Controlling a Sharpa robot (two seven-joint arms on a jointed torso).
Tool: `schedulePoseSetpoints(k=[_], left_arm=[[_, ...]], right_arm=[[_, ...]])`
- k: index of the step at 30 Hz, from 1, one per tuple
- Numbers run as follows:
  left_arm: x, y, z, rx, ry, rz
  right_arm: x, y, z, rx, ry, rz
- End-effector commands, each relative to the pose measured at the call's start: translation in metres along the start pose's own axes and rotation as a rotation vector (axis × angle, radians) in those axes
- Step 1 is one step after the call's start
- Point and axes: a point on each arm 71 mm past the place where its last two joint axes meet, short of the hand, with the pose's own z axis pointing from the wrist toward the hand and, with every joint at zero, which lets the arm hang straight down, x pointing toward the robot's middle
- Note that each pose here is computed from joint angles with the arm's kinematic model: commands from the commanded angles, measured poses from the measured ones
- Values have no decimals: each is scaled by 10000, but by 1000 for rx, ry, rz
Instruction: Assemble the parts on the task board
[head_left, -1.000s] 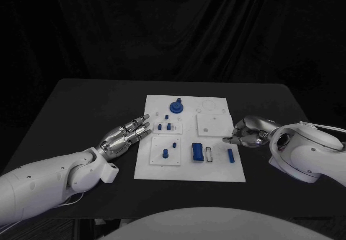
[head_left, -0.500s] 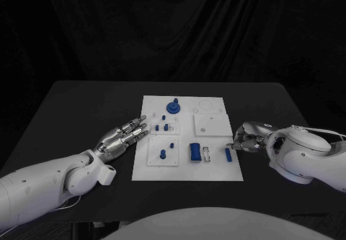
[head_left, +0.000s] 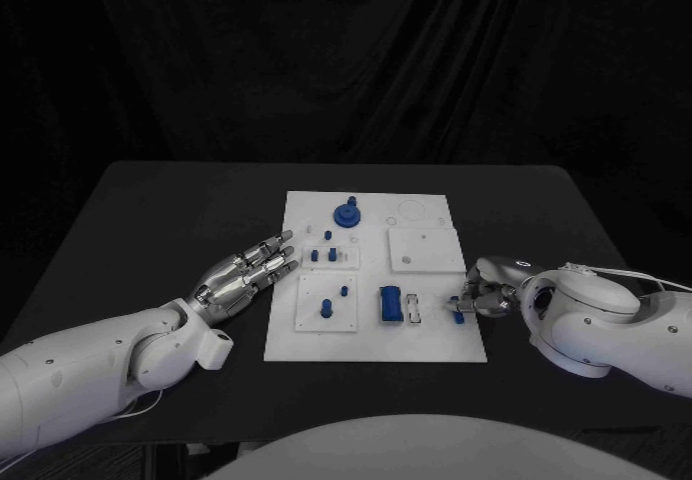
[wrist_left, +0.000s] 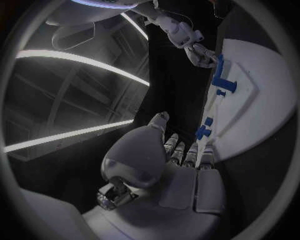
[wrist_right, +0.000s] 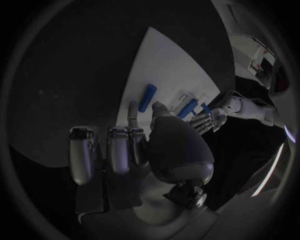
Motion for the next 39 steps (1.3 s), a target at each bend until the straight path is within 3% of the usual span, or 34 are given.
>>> schedulePoseSetpoints(k=[1,10,19,31,39], left_arm=[[11,-49,3,77,3,-11],[14,-44,7,73,5,-13],[17,-39,8,70,7,-14],[25,-28,14,67,10,-18],[25,-24,15,65,10,-18]], right_arm=[[49,-9,21,16,22,-29],[186,-7,78,22,73,-55],[240,5,87,27,82,-15],[251,-89,-2,112,106,342],[97,13,-83,101,118,531]])
